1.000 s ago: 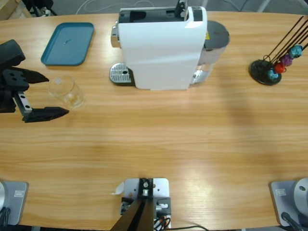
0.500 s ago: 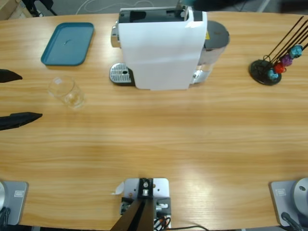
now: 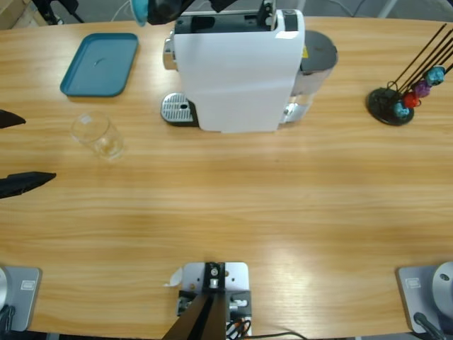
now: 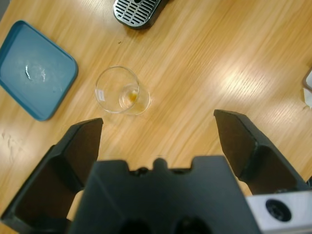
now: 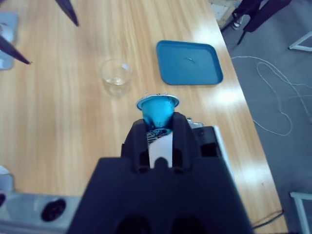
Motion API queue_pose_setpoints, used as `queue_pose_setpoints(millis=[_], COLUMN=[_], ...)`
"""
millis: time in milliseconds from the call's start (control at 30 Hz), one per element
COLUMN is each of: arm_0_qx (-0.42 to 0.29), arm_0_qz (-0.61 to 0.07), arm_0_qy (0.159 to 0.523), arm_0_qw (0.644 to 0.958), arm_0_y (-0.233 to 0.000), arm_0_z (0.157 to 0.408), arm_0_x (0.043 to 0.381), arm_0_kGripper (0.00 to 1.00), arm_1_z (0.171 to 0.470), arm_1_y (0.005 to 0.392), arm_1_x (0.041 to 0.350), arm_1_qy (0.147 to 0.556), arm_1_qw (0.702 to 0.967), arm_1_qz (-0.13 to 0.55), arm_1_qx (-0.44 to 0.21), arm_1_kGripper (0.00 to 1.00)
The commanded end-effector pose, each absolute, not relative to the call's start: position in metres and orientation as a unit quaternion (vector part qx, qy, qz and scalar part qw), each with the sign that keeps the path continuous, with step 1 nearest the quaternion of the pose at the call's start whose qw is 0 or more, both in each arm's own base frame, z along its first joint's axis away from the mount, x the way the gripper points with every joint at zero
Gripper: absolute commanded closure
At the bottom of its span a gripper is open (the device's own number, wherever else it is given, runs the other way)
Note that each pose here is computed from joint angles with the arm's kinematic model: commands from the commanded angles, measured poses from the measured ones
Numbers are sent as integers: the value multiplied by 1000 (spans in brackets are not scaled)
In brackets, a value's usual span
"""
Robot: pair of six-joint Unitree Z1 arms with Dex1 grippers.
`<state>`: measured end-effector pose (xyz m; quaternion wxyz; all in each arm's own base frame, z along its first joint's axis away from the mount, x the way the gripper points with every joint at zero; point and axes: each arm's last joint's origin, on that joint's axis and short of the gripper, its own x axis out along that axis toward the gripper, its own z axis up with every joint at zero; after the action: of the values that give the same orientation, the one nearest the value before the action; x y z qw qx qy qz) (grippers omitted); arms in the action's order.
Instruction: Pour coffee
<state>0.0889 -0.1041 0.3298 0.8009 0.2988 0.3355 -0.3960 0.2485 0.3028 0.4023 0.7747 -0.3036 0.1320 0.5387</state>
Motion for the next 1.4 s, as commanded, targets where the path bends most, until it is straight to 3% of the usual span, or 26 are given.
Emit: queue_pose_setpoints(millis=[33,567,1133,1167,1200,1267,1333,1400], arm_0_qx=[310,306,307,307,306,307,306,303], arm_0_qz=[-382,-372,-372,-372,-372,-372,-372,-371], arm_0_qy=[363,374,375,375,374,375,374,374], arm_0_qw=[791,792,792,792,792,792,793,794], arm_0_y=[-106,-107,-107,-107,-107,-107,-107,-107], arm_0_z=[315,305,301,301,301,301,301,301], arm_0_x=[92,98,97,97,97,97,97,97], arm_0_kGripper=[4,4,4,4,4,4,4,4], arm_1_z=[371,351,344,345,347,349,355,359], arm_1_y=[284,292,291,291,289,288,286,286], arm_1_x=[300,303,311,310,309,307,306,306], arm_1_qy=[181,202,218,219,219,218,211,203], arm_1_qw=[783,754,757,757,757,759,764,768], arm_1_qz=[491,520,503,503,502,498,493,491], arm_1_qx=[-338,-345,-356,-356,-356,-358,-359,-358], arm_1_kGripper=[1000,1000,999,807,485,189,43,11])
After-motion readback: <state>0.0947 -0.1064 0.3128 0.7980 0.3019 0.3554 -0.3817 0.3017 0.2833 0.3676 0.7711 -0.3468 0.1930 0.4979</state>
